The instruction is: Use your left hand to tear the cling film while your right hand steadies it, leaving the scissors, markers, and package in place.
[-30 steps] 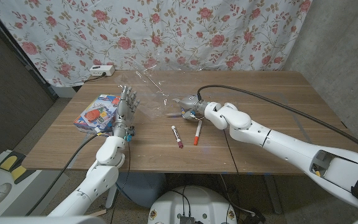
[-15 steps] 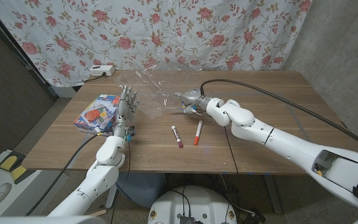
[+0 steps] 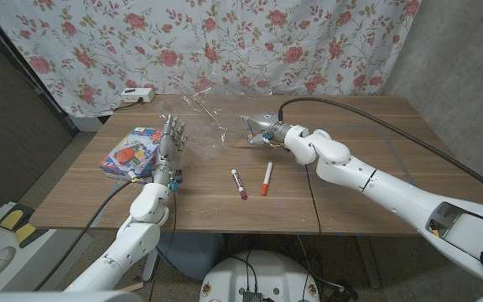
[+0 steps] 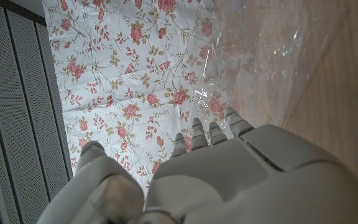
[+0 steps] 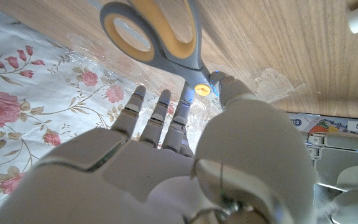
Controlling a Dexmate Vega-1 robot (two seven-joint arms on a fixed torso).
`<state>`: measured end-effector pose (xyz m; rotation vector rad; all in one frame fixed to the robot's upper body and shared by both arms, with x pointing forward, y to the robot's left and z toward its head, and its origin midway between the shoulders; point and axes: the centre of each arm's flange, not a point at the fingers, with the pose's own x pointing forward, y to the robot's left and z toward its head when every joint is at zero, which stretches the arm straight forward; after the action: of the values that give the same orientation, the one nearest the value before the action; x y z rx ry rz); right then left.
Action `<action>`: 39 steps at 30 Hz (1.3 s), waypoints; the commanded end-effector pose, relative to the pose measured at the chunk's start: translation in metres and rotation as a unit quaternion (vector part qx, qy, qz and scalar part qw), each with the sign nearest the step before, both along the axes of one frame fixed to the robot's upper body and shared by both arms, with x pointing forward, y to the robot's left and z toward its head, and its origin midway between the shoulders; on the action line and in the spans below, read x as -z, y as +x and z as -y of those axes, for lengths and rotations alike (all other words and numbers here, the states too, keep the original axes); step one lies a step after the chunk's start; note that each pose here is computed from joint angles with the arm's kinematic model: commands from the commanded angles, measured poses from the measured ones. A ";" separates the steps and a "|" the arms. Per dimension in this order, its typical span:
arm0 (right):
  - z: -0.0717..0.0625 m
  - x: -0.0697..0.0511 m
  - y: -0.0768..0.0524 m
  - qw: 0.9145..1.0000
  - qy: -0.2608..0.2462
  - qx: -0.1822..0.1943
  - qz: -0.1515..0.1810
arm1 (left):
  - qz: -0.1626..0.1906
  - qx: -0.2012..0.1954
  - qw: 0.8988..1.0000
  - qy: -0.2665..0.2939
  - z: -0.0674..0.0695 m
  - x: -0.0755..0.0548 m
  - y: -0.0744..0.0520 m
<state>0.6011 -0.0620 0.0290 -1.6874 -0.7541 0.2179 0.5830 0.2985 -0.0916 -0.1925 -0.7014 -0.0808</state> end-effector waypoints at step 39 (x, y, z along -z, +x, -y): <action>0.041 -0.064 -0.015 0.952 0.251 -0.140 -0.106 | -0.002 0.008 1.000 0.029 0.008 -0.001 -0.003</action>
<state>0.5878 -0.0916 0.0767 -1.2383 -0.8005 0.3051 0.5804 0.2929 -0.0912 -0.1570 -0.6986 -0.1145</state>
